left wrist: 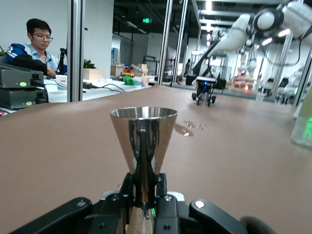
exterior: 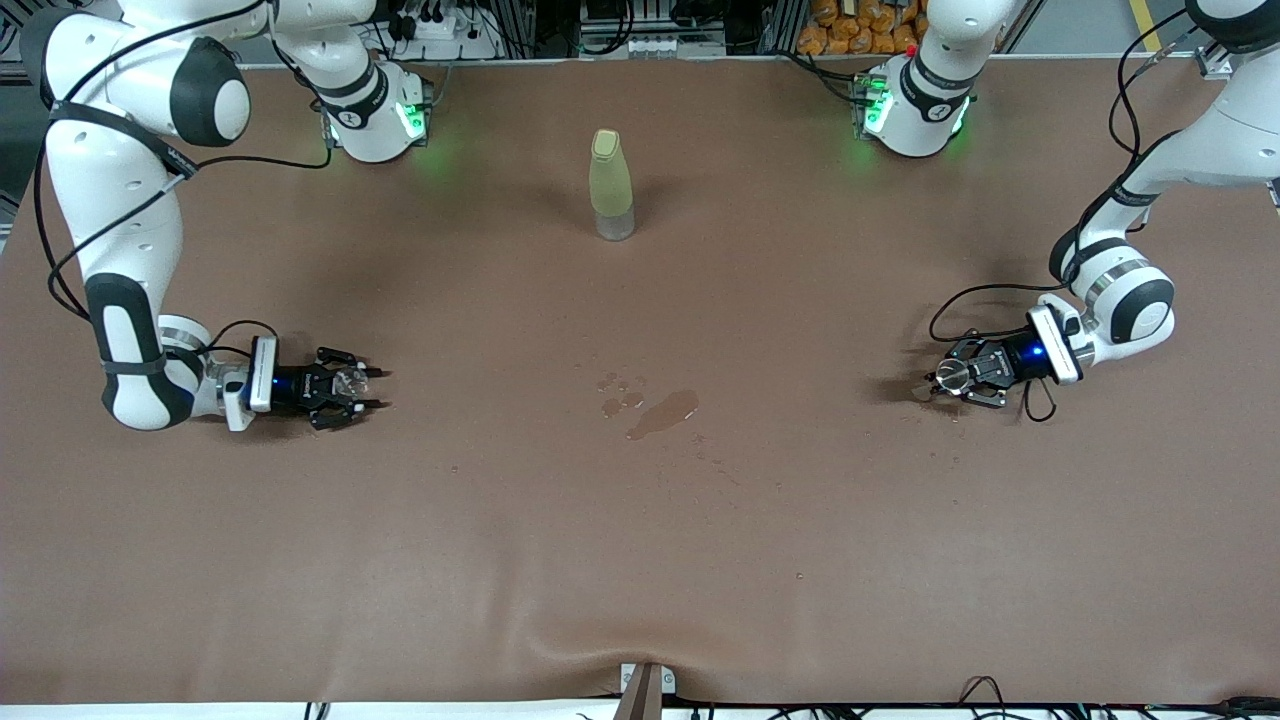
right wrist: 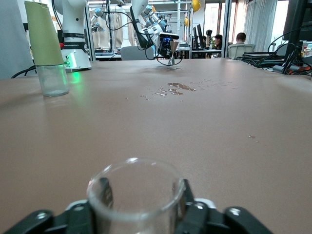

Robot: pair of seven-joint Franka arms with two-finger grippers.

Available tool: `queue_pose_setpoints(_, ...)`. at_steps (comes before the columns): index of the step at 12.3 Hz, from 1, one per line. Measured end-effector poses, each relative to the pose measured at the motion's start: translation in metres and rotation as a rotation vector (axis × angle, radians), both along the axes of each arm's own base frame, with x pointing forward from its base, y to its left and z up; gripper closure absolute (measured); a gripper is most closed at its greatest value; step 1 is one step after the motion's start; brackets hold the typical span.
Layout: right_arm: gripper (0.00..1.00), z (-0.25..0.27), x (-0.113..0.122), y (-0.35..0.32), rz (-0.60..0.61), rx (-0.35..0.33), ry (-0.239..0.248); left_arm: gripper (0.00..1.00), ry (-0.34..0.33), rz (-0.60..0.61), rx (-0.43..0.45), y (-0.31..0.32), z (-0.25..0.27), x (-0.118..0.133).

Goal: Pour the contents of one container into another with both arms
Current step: 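Lower the beaker onto the table and open the right gripper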

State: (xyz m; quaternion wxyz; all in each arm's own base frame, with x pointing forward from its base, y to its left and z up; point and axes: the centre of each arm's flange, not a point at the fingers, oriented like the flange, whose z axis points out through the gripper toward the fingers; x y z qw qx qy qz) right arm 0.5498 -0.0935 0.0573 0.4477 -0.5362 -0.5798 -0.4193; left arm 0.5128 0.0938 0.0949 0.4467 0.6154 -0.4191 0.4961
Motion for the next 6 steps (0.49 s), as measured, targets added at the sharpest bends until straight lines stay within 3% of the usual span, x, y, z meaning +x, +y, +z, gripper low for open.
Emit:
queue_pose_setpoints(2, 0.07, 0.0, 0.0, -0.002, -0.005, -0.003, 0.013, 0.79, 0.014, -0.009, -0.012, -0.004, 0.002, 0.002)
queue_pose_setpoints(3, 0.0, 0.001, 0.0, -0.004, -0.01, -0.006, 0.024, 0.79, 0.015, -0.014, -0.012, -0.007, 0.001, 0.002)
queue_pose_setpoints(6, 0.0, 0.004, -0.001, -0.021, -0.027, -0.039, 0.058, 0.79, 0.009, -0.023, -0.012, -0.011, 0.0, 0.002)
